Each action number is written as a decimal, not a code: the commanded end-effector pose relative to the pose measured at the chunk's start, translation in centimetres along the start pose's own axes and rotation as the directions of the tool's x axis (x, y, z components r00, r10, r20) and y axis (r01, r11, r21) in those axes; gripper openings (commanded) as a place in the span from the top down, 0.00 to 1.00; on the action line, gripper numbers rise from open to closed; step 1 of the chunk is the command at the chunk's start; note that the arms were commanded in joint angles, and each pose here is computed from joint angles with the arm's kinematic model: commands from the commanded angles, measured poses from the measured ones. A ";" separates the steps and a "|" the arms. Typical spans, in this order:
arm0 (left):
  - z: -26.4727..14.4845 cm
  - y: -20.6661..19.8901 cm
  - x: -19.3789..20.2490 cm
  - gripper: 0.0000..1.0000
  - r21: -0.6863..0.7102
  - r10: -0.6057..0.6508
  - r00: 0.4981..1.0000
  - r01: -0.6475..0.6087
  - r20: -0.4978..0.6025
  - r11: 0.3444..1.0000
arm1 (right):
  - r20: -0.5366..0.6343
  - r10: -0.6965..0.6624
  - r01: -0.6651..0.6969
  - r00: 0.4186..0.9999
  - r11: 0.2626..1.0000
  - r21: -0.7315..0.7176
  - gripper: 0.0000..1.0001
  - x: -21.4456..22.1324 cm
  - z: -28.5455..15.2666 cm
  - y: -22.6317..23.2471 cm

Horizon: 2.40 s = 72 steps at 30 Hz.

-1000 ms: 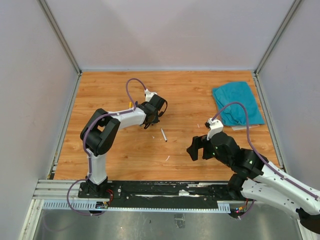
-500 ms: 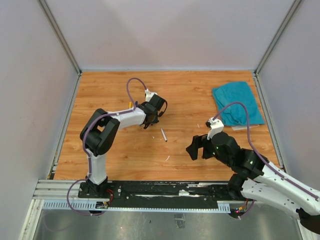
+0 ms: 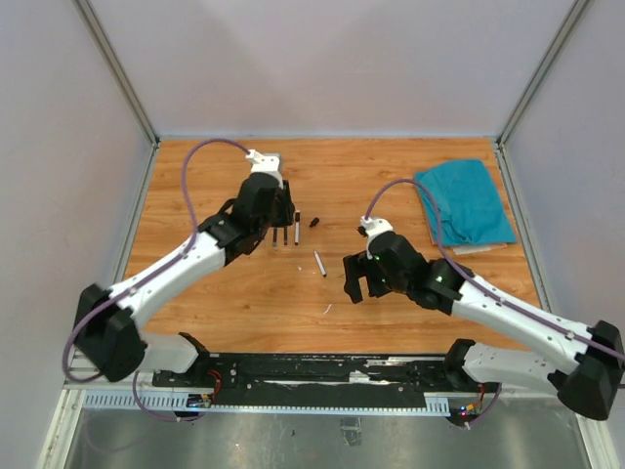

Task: Insert the pens into the pen caps
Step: Place the pen at the center of the board, then pick up the pen from the center of the board.

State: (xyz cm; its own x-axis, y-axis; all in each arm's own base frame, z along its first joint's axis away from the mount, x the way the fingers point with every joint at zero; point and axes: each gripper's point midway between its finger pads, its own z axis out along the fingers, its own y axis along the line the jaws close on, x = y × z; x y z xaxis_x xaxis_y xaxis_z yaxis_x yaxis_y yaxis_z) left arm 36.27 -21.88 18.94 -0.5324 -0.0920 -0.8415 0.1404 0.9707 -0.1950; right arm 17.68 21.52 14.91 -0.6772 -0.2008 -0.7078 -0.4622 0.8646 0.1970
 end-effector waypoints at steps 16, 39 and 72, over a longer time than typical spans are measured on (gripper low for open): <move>-15.2 5.2 2.2 0.60 0.148 -0.017 0.989 -0.005 0.146 0.989 | -0.235 -0.122 0.123 0.964 0.992 -0.011 0.45 -4.1 14.0 3.1; -16.5 5.6 1.8 0.61 0.168 -0.059 0.977 0.025 0.203 0.985 | -0.388 -0.137 0.198 0.912 0.973 0.120 0.66 -2.9 21.1 0.8; -15.8 5.6 1.6 0.54 0.159 -0.121 0.970 0.088 0.209 0.983 | -0.413 -0.143 0.204 0.899 0.973 0.106 0.95 -2.1 20.0 -0.3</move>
State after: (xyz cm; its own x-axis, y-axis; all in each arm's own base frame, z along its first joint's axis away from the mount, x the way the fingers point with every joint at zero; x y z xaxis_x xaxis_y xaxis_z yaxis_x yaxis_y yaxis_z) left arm 22.64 -12.73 24.29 -0.3687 -0.2173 -0.9038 0.2277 0.9215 -0.3145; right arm 30.94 32.76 2.21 -0.7828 -0.4834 -0.3917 -0.5289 0.8487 0.0095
